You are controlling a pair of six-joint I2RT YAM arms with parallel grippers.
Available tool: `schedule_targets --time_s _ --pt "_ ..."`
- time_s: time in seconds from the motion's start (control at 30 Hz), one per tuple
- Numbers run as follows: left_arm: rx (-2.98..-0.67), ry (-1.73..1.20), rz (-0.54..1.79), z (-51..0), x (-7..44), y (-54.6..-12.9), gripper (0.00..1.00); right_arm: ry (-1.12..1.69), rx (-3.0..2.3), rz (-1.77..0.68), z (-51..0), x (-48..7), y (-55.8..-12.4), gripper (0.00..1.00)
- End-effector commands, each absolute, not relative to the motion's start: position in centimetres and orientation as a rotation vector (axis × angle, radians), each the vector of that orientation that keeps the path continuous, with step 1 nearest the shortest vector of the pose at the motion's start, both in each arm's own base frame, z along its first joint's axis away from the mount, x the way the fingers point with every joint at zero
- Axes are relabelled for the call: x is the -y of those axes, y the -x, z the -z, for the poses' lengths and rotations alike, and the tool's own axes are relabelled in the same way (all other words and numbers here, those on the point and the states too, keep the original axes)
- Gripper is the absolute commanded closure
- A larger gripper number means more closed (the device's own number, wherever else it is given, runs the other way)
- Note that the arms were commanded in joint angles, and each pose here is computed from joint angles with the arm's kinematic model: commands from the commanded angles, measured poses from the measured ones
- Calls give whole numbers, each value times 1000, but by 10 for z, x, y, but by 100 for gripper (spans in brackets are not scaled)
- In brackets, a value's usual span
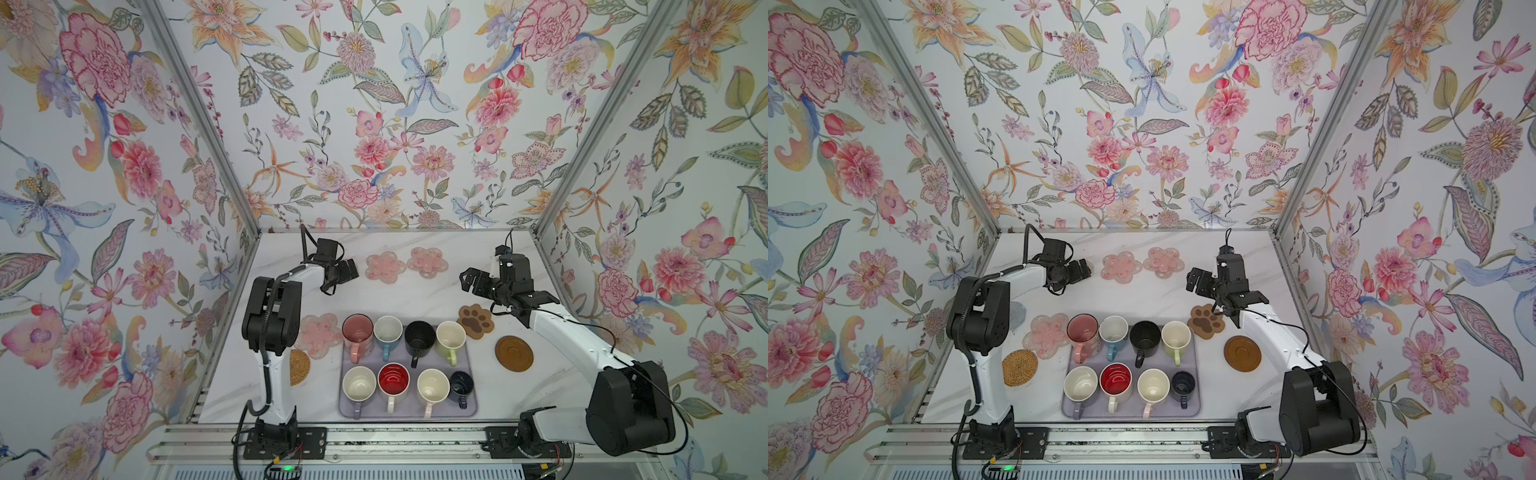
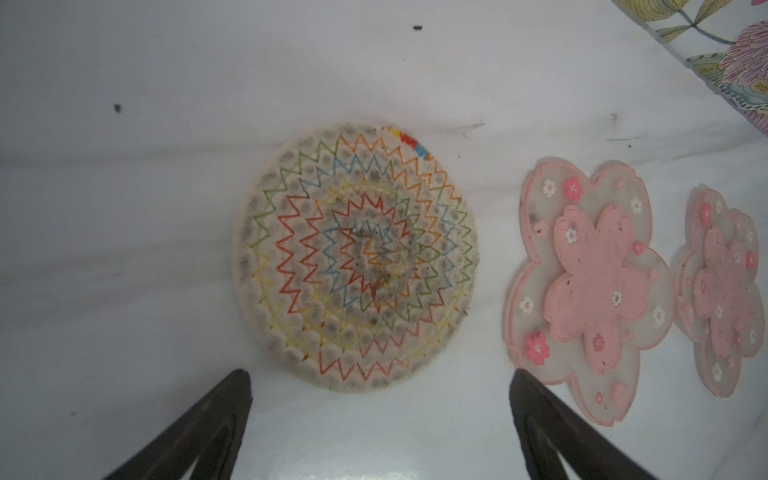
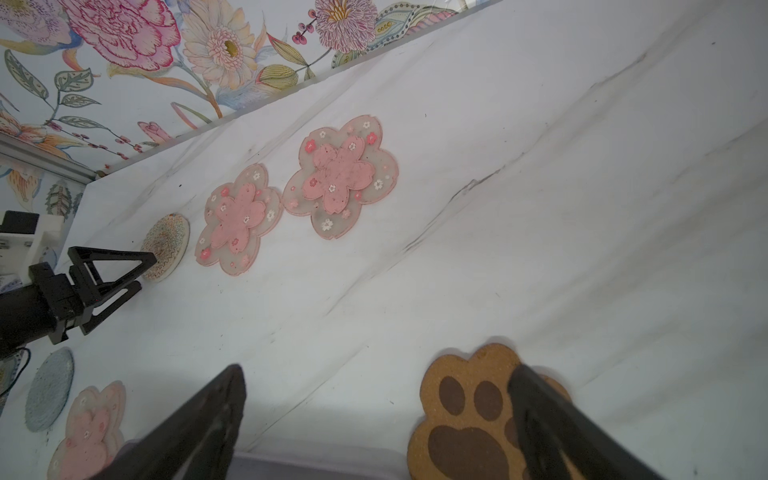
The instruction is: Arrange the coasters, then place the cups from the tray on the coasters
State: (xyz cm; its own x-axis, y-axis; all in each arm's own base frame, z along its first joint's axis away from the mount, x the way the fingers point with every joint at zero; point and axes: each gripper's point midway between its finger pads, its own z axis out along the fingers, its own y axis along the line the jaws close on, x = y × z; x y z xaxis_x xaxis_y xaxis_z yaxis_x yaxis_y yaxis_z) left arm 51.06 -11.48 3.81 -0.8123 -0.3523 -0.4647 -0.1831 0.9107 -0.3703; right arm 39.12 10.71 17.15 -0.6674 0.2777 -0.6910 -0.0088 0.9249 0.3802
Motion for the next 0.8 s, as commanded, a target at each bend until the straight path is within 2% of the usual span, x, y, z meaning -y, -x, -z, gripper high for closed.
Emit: schedule_targets --time_s 0.0,0.57,0.77 --pt "-2567 393 451 -28 122 -512 1 -204 -2267 -465 -172 -105 -386 1" --pt "-2525 366 570 -37 151 -539 1 -213 -2279 -479 -168 -106 -386 1" --pt "-2471 351 562 -64 149 -541 1 -215 -2281 -474 -168 -105 -386 1"
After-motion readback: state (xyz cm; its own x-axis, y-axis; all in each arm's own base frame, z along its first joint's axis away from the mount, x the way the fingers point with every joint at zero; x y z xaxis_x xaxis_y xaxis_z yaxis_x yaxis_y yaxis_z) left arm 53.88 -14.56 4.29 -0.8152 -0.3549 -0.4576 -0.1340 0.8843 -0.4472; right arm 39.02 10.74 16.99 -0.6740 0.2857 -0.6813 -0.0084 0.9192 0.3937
